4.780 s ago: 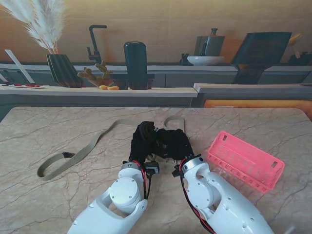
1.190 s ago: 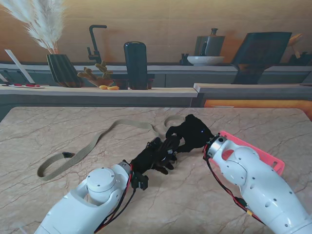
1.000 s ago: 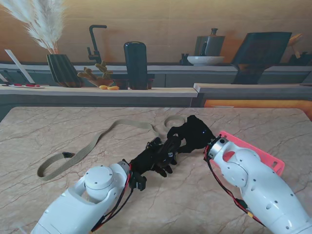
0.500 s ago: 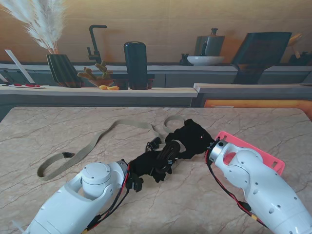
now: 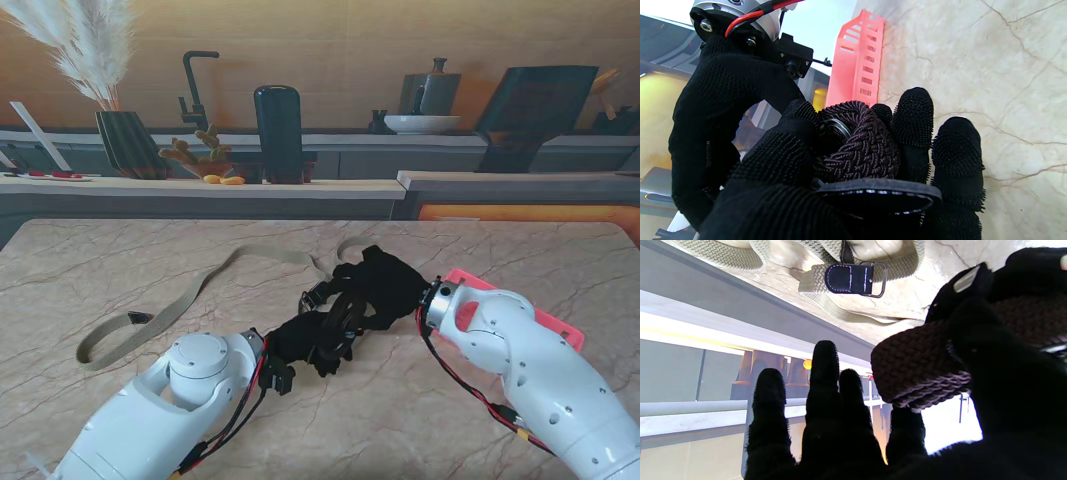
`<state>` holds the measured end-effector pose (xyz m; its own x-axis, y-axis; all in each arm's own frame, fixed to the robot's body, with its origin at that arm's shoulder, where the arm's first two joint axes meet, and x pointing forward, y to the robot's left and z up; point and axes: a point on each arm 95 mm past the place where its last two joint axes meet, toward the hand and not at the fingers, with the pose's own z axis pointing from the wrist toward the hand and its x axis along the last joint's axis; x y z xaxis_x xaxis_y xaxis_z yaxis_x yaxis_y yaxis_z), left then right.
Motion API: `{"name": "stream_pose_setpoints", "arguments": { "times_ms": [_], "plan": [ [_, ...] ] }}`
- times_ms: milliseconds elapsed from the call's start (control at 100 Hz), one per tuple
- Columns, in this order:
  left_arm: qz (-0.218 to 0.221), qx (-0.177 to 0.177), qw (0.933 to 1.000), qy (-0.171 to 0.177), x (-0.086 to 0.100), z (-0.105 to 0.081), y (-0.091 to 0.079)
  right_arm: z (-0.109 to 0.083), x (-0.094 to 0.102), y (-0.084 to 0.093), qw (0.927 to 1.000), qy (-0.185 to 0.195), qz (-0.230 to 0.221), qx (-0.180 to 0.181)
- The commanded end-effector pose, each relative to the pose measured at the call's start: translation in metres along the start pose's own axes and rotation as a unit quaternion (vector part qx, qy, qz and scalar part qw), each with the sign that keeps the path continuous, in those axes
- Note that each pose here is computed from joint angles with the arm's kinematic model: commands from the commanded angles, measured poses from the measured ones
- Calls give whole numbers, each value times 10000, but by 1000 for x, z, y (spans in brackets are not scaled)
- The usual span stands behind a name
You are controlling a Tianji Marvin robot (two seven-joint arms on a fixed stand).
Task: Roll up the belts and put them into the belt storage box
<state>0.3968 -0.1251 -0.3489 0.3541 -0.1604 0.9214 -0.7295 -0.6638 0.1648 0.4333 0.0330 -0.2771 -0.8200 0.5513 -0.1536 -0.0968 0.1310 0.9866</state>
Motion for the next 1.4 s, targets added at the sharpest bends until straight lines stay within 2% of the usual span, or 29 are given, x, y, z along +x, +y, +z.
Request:
{"name": "stream_pose_setpoints", "arguments": {
  "times_ms": [0,290,760,930,1110,1250,1390],
  "plan": [
    [-31,-122,9999,27,3,2,7,5,9,6,9998,149,-10,-116],
    [-70,-74,9999,18,4,2,7,5,15,11,9982,496,-108,-319],
    [-221,8,9997,61,6,1,8,18,17,8,9972,705,-44,-260],
    [-299,234,9991,202,6,-1,7,15,13,9,9984,354,-43,-440],
    [-66,440,9984,358,8,-6,2,1,3,22,9974,-101,-256,-669],
    [-14,770,9955,559,11,-11,-1,-14,-7,30,9961,-397,-451,-652],
    [62,1079,9916,705,16,-19,-5,-32,-17,33,9941,-762,-601,-482]
  ]
}}
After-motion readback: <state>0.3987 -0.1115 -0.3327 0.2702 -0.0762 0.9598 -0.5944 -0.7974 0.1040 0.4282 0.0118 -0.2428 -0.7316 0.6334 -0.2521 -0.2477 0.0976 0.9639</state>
